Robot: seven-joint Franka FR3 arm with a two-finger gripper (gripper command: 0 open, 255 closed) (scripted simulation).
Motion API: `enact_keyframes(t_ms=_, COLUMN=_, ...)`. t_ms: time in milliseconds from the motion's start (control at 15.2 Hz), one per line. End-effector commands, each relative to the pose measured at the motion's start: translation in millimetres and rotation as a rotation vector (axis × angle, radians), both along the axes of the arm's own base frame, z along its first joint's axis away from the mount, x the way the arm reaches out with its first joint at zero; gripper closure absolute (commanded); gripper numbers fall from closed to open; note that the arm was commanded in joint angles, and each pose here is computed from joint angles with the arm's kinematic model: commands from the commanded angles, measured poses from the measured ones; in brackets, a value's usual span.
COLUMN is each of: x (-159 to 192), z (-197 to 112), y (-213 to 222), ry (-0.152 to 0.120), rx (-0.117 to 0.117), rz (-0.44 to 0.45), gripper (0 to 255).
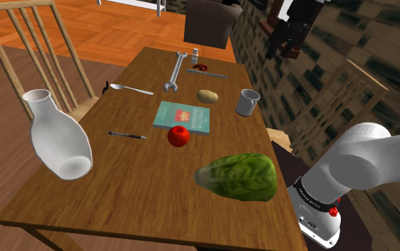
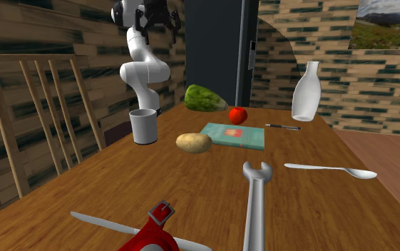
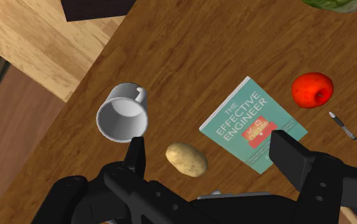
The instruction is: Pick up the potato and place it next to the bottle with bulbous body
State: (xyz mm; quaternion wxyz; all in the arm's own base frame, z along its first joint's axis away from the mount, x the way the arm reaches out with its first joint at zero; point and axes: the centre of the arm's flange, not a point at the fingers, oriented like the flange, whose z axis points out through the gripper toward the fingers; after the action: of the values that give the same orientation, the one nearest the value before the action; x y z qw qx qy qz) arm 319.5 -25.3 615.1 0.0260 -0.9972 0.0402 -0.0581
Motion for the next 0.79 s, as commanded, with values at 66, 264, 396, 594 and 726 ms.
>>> enact_keyframes(t_ms=66, x=8.4, z=-10.0, y=-2.1, ry=-0.001, rx=-0.004, rz=0.026, gripper=0)
enact_keyframes(t_ms=264, x=33.8, z=-39.9, y=-7.2, ry=-0.003, rx=-0.018, rz=0.105, gripper=0)
enact_keyframes(t_ms=396, x=51.0, z=-59.8, y=-9.8, ry=-0.004, rx=-0.026, rz=0.158, gripper=0)
enact_keyframes(t_ms=594, x=77.1, z=-89.5, y=-12.2, ry=-0.007, rx=-0.039, rz=0.237, gripper=0)
enact_keyframes(t_ms=726, x=94.6, z=-109.3, y=-12.9, ry=-0.008, rx=-0.048, rz=0.29, gripper=0)
